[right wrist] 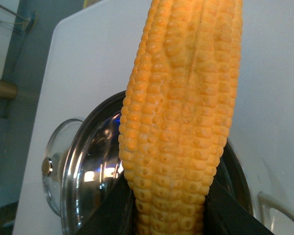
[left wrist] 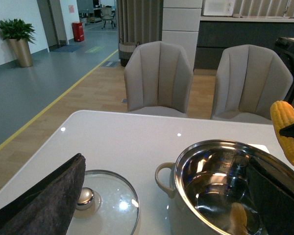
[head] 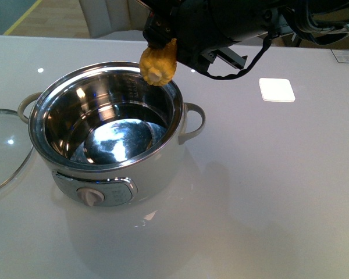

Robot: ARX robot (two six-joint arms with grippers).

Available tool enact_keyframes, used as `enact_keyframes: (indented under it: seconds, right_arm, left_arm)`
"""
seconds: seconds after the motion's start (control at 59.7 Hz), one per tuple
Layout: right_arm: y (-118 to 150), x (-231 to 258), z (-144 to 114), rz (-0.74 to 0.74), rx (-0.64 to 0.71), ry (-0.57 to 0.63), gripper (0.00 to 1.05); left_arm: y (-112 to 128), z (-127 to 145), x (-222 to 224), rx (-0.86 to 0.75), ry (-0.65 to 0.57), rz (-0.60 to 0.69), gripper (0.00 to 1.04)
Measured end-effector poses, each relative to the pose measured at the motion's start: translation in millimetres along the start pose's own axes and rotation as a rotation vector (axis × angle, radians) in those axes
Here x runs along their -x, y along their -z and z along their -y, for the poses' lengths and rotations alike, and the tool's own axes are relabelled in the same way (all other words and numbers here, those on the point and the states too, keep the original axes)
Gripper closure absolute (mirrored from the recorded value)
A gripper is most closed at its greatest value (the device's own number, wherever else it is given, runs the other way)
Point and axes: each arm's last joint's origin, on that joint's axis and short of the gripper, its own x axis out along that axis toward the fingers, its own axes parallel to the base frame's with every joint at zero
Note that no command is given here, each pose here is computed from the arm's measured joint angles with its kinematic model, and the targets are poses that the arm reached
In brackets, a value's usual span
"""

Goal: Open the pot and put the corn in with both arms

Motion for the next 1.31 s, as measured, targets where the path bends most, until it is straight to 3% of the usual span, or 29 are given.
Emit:
enact_keyframes:
  seconds: [0.485, 1.306]
  right_arm:
    - [19, -19, -17, -0.057, -0.039, -0.014, 0.82]
    - [61, -20, -32, -0.262, 0.017, -0.088, 0.81]
  left_arm:
    - [0, 0, 0, 0.000, 0.000, 0.000, 0.07]
    - [0, 0, 0, 0.000, 0.000, 0.000, 0.07]
